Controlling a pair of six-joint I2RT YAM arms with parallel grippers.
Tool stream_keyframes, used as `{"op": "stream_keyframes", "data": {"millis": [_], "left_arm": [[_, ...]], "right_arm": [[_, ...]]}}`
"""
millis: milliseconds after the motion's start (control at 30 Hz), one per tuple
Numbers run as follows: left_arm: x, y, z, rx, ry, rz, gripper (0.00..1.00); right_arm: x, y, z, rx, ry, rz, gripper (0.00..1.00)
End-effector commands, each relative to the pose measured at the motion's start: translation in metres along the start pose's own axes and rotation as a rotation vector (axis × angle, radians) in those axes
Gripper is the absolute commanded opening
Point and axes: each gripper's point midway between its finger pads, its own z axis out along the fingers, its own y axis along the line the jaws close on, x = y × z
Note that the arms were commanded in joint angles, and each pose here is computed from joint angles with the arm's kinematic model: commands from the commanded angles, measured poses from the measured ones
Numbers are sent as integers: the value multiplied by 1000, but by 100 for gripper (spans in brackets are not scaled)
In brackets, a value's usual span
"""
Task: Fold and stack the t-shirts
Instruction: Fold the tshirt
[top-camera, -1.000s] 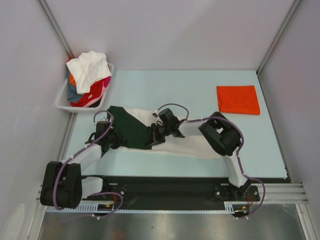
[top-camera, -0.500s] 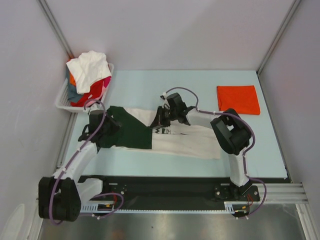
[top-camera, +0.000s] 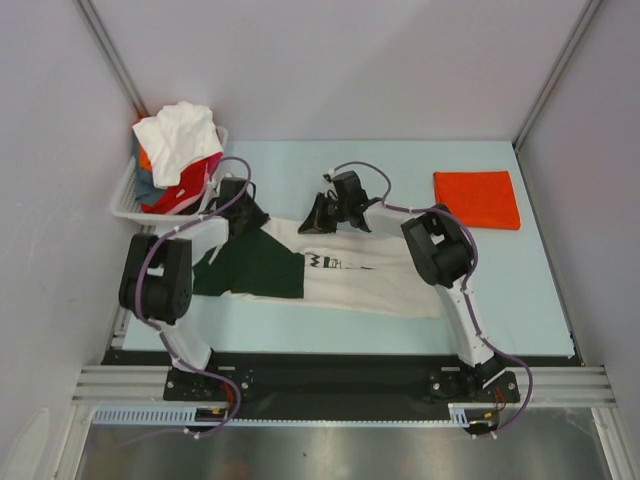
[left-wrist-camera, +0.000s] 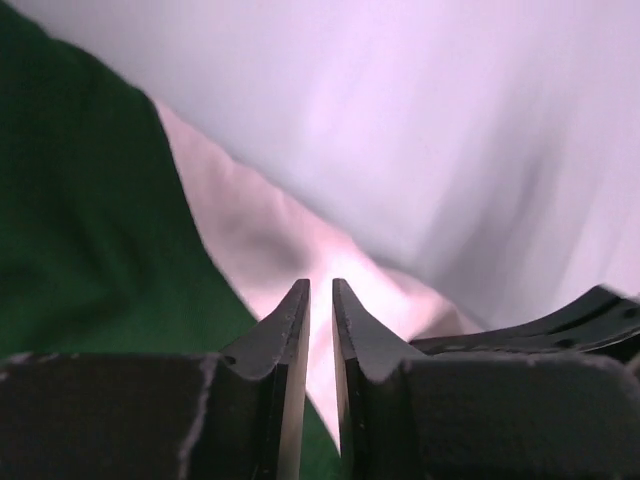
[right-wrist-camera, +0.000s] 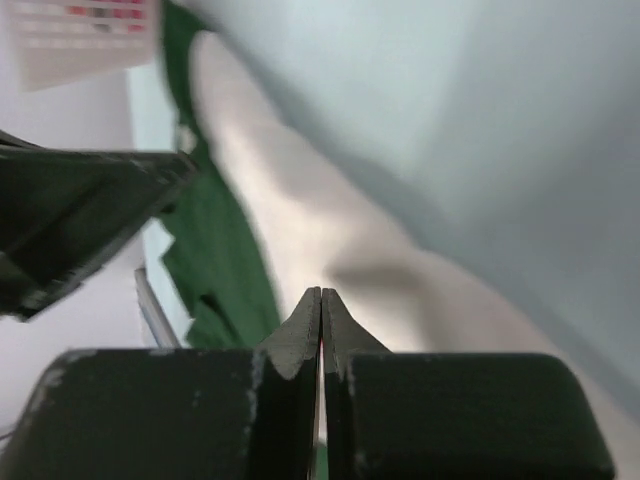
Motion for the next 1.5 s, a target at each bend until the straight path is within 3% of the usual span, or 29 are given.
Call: {"op": "stream_keyframes", "data": {"millis": [0, 67, 233, 467, 600, 867, 1000, 1300, 1467], "left_arm": [[-12, -4, 26, -39, -25, -46, 19], [-5, 33, 38, -222, -30, -90, 19], [-11, 57, 41, -327, -82, -95, 23], [-25, 23, 40, -212, -71, 4, 22], [-40, -5, 16, -101, -121, 58, 25], [-59, -4, -26, -121, -205, 79, 27], [-60, -2, -41, -123, -226, 85, 27], [-53, 2, -60, -98, -226, 92, 27], [-46, 7, -56, -104, -208, 95, 27]], "right_arm": [[2, -40, 12, 75, 2, 78, 0], [-1, -70, 6, 153, -25, 127, 0], [-4, -84, -10, 170, -57, 135, 0], [-20, -40, -21, 90, -89, 51, 2], [-28, 1, -18, -2, -97, -37, 3], [-23, 44, 16, -129, -60, -52, 0], [-18, 34, 44, -78, -38, 5, 0], [-3, -41, 81, 143, -20, 233, 0], [-11, -18, 79, 34, -5, 205, 2]]}}
